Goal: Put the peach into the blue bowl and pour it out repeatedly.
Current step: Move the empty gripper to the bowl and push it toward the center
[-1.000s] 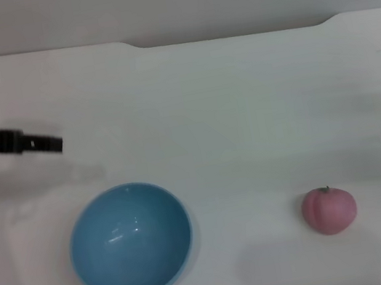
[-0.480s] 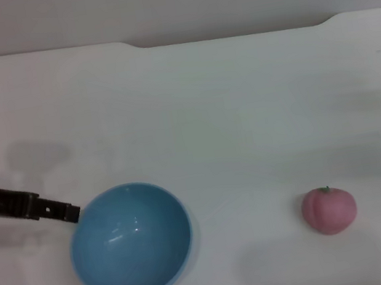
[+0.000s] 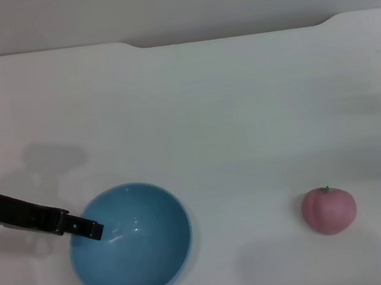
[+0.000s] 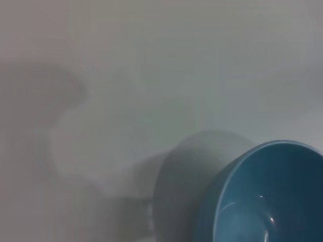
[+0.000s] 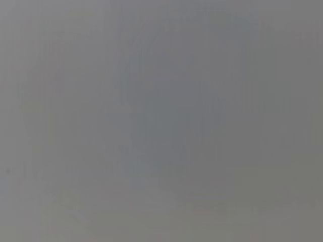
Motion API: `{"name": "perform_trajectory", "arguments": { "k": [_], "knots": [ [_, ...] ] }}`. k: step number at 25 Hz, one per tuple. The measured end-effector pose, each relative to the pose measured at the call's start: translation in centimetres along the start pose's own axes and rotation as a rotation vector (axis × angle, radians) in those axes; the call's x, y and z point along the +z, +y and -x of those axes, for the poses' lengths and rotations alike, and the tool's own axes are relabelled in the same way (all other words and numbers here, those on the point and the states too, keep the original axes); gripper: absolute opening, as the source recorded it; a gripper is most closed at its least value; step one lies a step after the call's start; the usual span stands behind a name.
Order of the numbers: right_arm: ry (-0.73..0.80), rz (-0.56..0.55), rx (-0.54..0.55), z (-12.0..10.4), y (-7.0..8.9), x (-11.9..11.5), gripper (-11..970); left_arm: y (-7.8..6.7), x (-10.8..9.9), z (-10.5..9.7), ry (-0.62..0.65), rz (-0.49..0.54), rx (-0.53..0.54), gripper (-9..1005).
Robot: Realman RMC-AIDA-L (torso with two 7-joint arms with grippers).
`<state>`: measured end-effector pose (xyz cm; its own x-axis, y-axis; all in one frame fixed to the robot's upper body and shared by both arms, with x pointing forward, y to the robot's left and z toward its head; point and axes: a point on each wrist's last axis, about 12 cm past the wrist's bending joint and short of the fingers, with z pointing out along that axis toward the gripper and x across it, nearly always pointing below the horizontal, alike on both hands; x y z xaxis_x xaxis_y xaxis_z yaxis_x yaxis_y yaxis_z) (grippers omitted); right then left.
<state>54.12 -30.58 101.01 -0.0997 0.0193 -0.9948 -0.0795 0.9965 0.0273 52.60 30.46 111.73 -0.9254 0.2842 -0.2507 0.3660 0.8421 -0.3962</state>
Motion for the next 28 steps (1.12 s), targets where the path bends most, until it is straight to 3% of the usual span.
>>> {"name": "perform_trajectory", "arguments": {
  "k": [23,28],
  "knots": [
    [-0.006,-0.001,0.008,0.0,-0.1,-0.2,395,-0.1,4.2,0.5,0.067,-0.017,0.027,794],
    [-0.004,0.000,0.013,-0.1,0.0,-0.3,391,-0.1,4.1,0.6,0.072,-0.020,0.030,565]
  ]
}}
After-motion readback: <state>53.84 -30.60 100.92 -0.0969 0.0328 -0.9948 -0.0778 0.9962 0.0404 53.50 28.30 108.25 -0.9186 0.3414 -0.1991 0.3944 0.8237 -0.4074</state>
